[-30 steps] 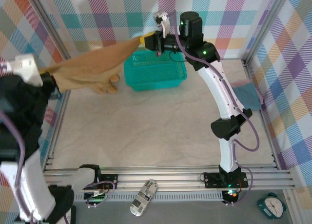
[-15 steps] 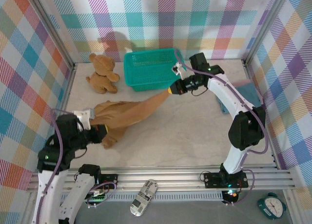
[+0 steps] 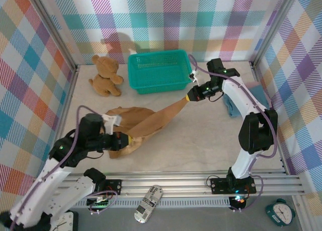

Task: Fold and stack the tank tops

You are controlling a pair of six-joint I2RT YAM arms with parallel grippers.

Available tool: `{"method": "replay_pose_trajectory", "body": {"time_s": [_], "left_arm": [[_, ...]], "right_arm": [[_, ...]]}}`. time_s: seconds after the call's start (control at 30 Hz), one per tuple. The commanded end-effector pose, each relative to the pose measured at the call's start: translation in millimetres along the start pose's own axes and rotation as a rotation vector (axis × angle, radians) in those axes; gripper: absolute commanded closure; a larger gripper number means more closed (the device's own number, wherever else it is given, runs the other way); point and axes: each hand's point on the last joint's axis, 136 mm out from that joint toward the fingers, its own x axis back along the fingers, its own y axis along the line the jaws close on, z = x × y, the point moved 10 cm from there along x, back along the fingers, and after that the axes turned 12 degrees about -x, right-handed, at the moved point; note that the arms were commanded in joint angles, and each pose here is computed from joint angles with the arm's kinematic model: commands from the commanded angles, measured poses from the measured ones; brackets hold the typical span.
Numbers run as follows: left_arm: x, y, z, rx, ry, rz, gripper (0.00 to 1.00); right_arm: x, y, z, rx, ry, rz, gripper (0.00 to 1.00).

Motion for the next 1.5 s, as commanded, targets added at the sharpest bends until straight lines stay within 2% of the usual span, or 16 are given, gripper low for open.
{"method": "replay_pose_trajectory", "body": {"time_s": [0.0,0.1,0.33,0.57,0.7,0.83,0.97,1.03,1.07,1.1,1.2,1.27,1.33,1.47], "left_arm": [[-8.1,-17.5,-7.5,-0.027,-0.054,-0.006,1.0],[-29.1,-44.0,1.1,-0.088,0.014,0.022,1.0],[-92.7,-107.1,30.0,-0.164,0.185,0.195,1.0],[-162.5,-132.9,39.1,-0.224,0.29,0.339,1.0],[-192.1,-138.2,46.7,-0.245,0.329,0.393,1.0],[-229.0,-142.4,64.3,-0.219,0.429,0.477,1.0],[-254.8,-143.2,74.7,-0.236,0.48,0.514,0.97],[-264.2,-138.2,82.4,-0.231,0.516,0.501,0.89],[-266.1,-136.2,84.3,-0.25,0.539,0.481,0.78],[-265.0,-138.4,81.7,-0.274,0.538,0.478,0.69],[-254.2,-148.1,67.9,-0.319,0.524,0.492,0.53],[-242.3,-149.2,56.7,-0.332,0.52,0.475,0.46],[-224.7,-137.7,39.3,-0.33,0.502,0.42,0.41],[-195.0,-89.4,5.1,-0.282,0.451,0.249,0.39]], "right_arm": [[6.7,-10.2,-0.1,0.014,0.013,0.032,1.0],[7.4,-19.2,0.1,0.011,0.022,0.084,1.0],[9.4,-48.9,-1.2,0.03,0.059,0.29,1.0],[-7.8,-78.2,-6.7,0.02,0.102,0.376,1.0],[-22.0,-93.8,-6.7,0.025,0.116,0.414,1.0],[-37.3,-109.6,-4.1,0.028,0.149,0.451,1.0],[-48.1,-118.9,-2.3,0.019,0.146,0.456,1.0],[-52.0,-122.1,-1.2,0.022,0.144,0.457,0.99],[-53.5,-124.2,-0.9,0.024,0.145,0.464,0.98],[-54.9,-125.4,-0.5,0.021,0.155,0.464,0.95],[-51.0,-123.0,-1.1,-0.004,0.17,0.477,0.78],[-41.7,-116.4,-1.8,-0.016,0.134,0.488,0.7],[-30.1,-107.2,-2.3,-0.045,0.088,0.5,0.65],[-14.0,-92.1,10.7,-0.21,0.035,0.502,0.6]]}}
